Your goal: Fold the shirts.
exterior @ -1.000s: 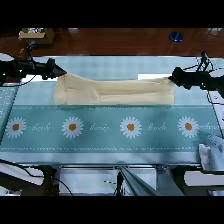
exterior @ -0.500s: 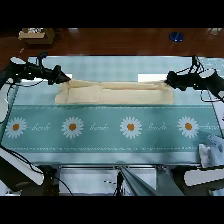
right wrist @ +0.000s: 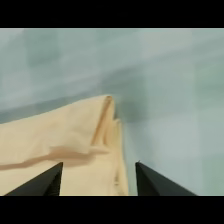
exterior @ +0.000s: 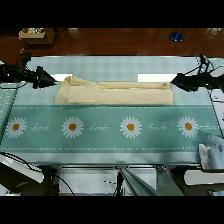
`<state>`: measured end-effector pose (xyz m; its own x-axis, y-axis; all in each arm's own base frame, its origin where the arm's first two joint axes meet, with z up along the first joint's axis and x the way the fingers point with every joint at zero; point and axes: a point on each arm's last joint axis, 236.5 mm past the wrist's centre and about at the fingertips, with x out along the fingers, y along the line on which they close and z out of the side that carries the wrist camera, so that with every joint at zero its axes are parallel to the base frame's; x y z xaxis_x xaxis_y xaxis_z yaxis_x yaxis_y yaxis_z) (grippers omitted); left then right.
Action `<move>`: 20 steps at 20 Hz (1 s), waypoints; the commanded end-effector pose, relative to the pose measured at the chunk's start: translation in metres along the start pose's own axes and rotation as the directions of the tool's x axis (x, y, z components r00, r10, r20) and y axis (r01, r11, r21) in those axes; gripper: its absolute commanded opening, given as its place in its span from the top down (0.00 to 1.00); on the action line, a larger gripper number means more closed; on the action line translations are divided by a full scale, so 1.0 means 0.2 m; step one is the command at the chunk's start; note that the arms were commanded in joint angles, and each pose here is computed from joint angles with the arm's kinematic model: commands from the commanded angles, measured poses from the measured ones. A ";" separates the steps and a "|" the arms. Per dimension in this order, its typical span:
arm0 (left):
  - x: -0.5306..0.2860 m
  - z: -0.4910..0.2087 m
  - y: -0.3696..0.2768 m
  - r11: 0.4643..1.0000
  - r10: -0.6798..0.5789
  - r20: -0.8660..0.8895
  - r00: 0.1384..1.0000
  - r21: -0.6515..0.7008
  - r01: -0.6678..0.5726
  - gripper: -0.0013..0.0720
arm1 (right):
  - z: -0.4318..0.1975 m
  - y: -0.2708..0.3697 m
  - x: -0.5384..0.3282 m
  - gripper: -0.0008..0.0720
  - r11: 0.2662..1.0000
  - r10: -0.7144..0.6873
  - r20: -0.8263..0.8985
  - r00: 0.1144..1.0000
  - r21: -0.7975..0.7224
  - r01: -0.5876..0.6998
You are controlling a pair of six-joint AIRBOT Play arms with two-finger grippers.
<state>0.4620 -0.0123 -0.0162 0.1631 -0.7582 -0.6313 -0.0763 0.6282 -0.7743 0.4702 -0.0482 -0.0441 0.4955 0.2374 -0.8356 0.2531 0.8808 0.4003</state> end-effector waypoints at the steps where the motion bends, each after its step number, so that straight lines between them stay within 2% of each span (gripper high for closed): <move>1: -0.06 -0.02 -0.05 1.000 -0.002 0.000 1.000 0.010 0.002 0.61 | -0.08 -0.22 -0.14 0.25 0.992 -0.031 -0.090 0.995 0.122 0.042; 4: -0.01 -0.03 -0.09 1.000 -0.001 -0.015 1.000 0.029 0.001 0.62 | -0.24 -0.23 -0.11 0.23 0.972 0.112 -0.221 0.969 0.227 -0.061; 8: 0.07 -0.05 -0.15 0.998 -0.001 -0.047 0.999 0.065 0.004 0.62 | -0.27 -0.01 0.07 0.23 0.904 0.330 -0.225 0.917 0.356 -0.238; 11: 0.12 -0.06 -0.19 0.996 0.001 -0.062 0.998 0.084 0.004 0.62 | -0.30 0.15 0.25 0.23 0.866 0.399 -0.221 0.890 0.410 -0.286; 13: 0.14 -0.06 -0.21 0.996 0.002 -0.067 0.998 0.094 0.004 0.62 | -0.32 0.24 0.33 0.27 0.857 0.417 -0.217 0.883 0.418 -0.301; 14: 0.15 -0.07 -0.22 0.995 0.002 -0.071 0.997 0.097 0.005 0.63 | -0.31 0.28 0.35 0.51 0.862 0.421 -0.204 0.884 0.392 -0.320; 15: 0.16 -0.07 -0.23 0.995 -0.001 -0.076 0.997 0.101 0.009 0.76 | -0.28 0.32 0.34 0.82 0.863 0.432 -0.183 0.883 0.366 -0.347; 16: 0.17 -0.07 -0.24 0.995 -0.008 -0.076 0.997 0.104 0.016 0.91 | -0.25 0.34 0.31 0.92 0.860 0.444 -0.161 0.882 0.352 -0.369; 17: 0.17 -0.07 -0.28 0.993 -0.033 -0.072 0.997 0.112 0.041 0.95 | -0.21 0.38 0.26 0.95 0.859 0.457 -0.141 0.878 0.326 -0.394; 20: 0.22 -0.06 -0.48 0.978 -0.156 -0.068 0.985 0.128 0.164 0.95 | -0.11 0.44 0.03 0.95 0.884 0.441 -0.085 0.893 0.213 -0.416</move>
<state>0.4601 -0.0838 0.0105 0.0956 -0.8066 -0.5833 0.0469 0.5889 -0.8068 0.4749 0.0385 -0.0585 0.4383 0.6485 -0.6224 0.2806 0.5591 0.7802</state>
